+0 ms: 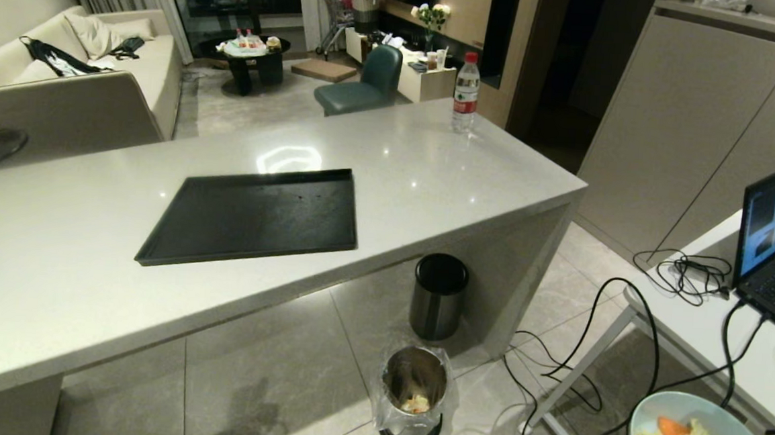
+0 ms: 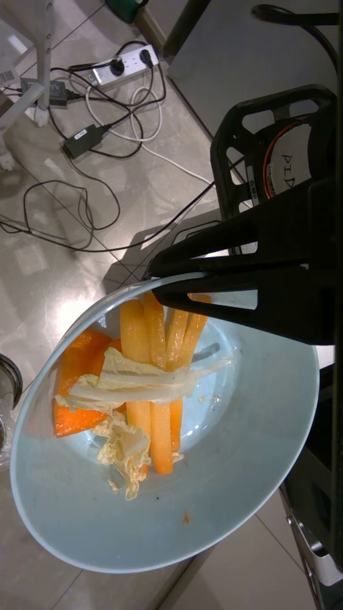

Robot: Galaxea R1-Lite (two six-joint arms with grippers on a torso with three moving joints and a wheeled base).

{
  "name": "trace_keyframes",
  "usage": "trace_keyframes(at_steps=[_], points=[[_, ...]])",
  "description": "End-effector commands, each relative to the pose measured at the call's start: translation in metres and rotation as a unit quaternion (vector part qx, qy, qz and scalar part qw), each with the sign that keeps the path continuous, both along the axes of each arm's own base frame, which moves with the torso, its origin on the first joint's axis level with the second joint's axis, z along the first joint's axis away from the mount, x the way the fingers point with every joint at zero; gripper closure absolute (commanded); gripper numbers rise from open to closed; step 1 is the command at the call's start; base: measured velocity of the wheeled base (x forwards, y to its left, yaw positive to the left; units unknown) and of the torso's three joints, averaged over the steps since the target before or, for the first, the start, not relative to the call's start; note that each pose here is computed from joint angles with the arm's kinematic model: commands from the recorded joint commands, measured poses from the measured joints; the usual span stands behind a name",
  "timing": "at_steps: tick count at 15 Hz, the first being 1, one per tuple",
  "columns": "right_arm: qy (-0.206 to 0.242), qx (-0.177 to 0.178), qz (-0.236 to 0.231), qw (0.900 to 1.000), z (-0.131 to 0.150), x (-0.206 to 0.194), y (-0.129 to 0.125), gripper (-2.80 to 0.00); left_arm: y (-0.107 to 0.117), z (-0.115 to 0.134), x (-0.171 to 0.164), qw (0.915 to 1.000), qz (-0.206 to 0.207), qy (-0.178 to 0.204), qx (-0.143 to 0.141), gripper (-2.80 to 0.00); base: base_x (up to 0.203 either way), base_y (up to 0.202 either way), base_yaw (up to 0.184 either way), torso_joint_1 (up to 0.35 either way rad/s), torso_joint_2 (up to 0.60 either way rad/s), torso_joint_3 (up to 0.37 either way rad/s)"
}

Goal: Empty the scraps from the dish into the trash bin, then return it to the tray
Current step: Move the bowl over the trash can

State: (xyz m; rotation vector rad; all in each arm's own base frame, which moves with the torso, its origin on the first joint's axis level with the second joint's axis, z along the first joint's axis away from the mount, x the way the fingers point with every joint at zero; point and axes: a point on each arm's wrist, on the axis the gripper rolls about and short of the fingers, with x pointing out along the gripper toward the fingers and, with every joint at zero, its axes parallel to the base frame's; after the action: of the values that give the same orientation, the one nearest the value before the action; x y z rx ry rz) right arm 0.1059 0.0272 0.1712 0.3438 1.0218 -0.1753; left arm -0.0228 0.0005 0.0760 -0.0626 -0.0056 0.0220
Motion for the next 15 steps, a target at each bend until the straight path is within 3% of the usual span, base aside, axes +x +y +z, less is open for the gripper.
trace_keyframes(at_steps=[1, 15], points=[[-0.006, 0.0, -0.001, 1.0, 0.0025, -0.0001, 0.0, 0.0, 0.0, 0.0001, 0.0001, 1.0, 0.0, 0.0, 0.0, 0.0, 0.0, 0.0, 0.0, 0.0, 0.0, 0.0], [-0.004, 0.002, -0.017, 1.0, 0.0026, -0.0027, -0.0009, 0.0, 0.0, 0.0001, 0.0001, 1.0, 0.0, 0.0, 0.0, 0.0, 0.0, 0.0, 0.0, -0.006, 0.01, 0.01]])
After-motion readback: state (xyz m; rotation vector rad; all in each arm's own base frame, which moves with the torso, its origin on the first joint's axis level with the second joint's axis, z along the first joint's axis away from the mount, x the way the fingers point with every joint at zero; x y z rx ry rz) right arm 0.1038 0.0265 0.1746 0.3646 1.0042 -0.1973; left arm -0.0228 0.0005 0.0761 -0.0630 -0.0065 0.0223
